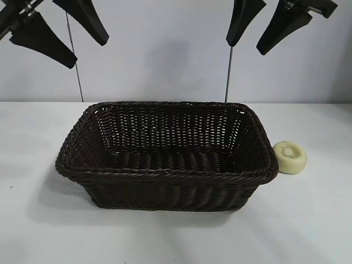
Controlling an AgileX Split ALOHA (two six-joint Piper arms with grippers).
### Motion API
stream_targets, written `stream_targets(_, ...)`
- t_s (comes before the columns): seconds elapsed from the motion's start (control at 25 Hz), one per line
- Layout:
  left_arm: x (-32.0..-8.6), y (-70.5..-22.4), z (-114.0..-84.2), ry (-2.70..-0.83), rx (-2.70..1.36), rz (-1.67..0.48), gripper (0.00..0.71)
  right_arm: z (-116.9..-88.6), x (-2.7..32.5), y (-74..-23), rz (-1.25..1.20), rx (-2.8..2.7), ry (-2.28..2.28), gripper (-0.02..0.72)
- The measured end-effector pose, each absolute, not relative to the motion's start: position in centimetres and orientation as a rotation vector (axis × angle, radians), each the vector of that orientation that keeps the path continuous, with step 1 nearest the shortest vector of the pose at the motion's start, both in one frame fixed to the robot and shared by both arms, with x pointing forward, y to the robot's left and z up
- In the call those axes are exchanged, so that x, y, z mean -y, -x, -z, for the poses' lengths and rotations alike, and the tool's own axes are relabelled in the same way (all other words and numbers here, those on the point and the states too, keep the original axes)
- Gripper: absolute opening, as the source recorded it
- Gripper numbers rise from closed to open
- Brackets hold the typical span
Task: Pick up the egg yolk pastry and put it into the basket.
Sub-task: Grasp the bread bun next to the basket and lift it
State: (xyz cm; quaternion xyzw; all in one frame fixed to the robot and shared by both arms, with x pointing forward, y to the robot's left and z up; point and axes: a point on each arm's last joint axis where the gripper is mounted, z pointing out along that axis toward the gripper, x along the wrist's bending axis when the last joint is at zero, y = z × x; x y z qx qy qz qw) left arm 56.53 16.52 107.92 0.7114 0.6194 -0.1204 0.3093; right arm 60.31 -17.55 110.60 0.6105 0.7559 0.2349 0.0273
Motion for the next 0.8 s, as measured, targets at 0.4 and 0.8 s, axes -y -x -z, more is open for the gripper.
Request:
stream_targets(0.4,-16.52,-56.81,-108.0,-1.856,-1.634,0.29,0.424,-110.59,17.53,-60.28,-0.726,-2.338,-1.887,0.403)
stream_targets(0.8,-16.55,-57.02,-108.05,-1.841,-1.632,0.265,0.424,-110.42,17.76,-60.02,-0.662,-2.361,-1.889,0.403)
